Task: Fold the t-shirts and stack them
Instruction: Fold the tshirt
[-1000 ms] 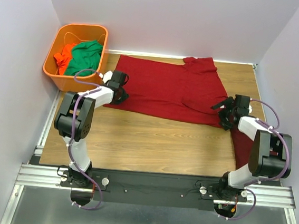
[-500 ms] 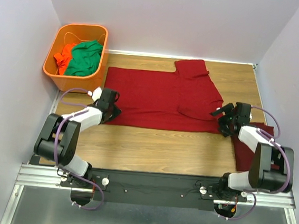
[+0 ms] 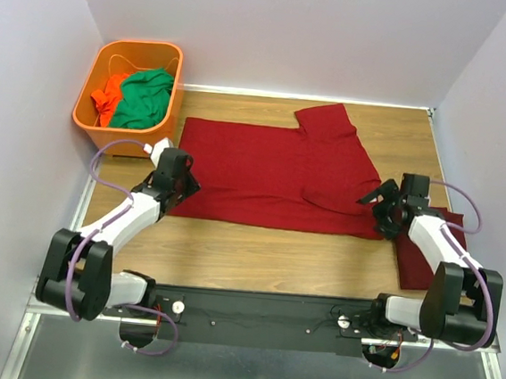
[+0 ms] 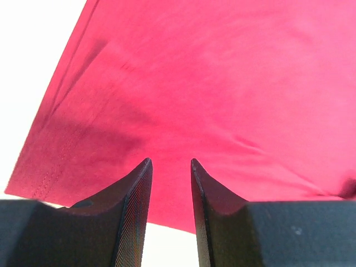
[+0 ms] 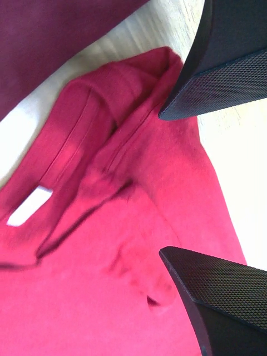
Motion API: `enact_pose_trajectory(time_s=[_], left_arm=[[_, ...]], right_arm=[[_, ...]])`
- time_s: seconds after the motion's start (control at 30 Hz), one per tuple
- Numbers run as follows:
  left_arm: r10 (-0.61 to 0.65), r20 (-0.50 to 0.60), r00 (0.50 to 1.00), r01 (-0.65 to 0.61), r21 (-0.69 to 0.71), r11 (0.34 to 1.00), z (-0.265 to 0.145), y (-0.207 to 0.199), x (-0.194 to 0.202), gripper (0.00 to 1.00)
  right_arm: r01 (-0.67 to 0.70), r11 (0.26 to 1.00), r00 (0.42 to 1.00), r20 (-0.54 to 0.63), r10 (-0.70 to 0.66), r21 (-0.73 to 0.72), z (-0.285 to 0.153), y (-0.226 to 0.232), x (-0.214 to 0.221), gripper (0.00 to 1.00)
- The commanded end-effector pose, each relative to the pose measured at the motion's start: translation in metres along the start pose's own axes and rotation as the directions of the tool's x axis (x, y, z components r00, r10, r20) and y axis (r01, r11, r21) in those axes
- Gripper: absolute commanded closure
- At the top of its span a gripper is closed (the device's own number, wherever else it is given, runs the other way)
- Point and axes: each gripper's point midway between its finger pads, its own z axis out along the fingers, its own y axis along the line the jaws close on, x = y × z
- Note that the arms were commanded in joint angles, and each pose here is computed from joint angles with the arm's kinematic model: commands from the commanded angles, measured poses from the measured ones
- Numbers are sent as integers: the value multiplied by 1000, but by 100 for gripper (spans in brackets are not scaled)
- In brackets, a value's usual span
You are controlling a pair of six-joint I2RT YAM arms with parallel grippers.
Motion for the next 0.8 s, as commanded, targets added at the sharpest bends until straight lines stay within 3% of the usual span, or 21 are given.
enact_pose_trajectory(time_s=[0.0, 0.03, 0.1, 0.2, 0.23, 0.27, 0.77], left_arm=[[61, 108, 992, -72, 110, 991, -22, -32, -38, 58], [74, 107, 992, -86, 120, 989, -22, -36, -40, 58], [86, 117, 989, -101, 134, 986, -25, -46, -49, 58], [96, 93, 991, -112, 183, 977, -25, -60, -49, 59], [99, 83, 992, -115, 207, 972, -25, -65, -48, 59], [108, 84, 991, -124, 222, 967, -26, -68, -49, 59], [146, 99, 984, -167, 253, 953, -22, -83, -58, 60]], right_arm=[[64, 998, 998, 0, -64, 8, -6, 8, -13, 2], [65, 998, 998, 3, -66, 8, -6, 8, -14, 3], [80, 997, 997, 9, -80, -5, -5, 12, -17, 17], [97, 995, 995, 5, -97, -23, 0, 16, -16, 43], [98, 995, 995, 2, -98, -22, 1, 16, -16, 56], [100, 995, 995, -5, -100, -20, 3, 16, -14, 60], [102, 995, 993, -56, -103, -9, 34, 10, 3, 61]])
